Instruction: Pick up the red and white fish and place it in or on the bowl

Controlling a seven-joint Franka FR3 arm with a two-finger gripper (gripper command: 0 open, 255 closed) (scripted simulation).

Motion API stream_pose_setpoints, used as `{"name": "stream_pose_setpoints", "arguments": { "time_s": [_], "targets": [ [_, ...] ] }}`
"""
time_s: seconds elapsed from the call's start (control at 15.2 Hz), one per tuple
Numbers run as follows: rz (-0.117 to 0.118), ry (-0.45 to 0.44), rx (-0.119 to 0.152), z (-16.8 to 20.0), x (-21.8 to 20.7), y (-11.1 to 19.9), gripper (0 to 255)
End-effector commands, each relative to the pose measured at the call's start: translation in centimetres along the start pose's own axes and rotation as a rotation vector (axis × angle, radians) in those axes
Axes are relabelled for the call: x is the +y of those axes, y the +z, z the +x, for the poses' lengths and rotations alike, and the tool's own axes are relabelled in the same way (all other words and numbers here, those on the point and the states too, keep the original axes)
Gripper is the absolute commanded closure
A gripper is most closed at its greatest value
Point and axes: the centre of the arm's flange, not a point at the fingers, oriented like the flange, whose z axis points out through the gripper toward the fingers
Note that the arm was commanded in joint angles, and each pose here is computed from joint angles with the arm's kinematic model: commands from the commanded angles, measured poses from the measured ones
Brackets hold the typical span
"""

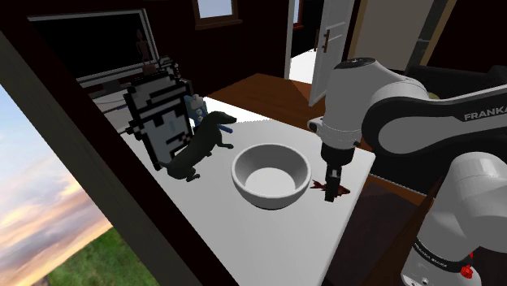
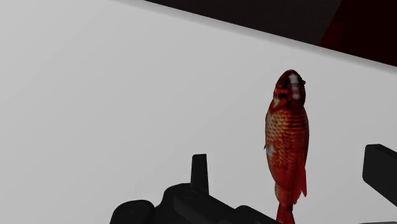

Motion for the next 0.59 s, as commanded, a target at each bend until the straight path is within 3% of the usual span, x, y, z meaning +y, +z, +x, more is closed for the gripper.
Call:
{"name": "stream_pose_setpoints", "arguments": {
  "time_s": [0.0, 0.2, 0.26, 0.53],
  "targets": [
    [0.0, 0.0, 0.0, 0.0, 0.0, 0.04, 0],
    [0.0, 0.0, 0.0, 0.0, 0.0, 0.04, 0],
    [0.0, 0.0, 0.0, 0.0, 0.0, 0.04, 255],
    [0.0, 0.0, 0.0, 0.0, 0.0, 0.04, 255]
  ]
}}
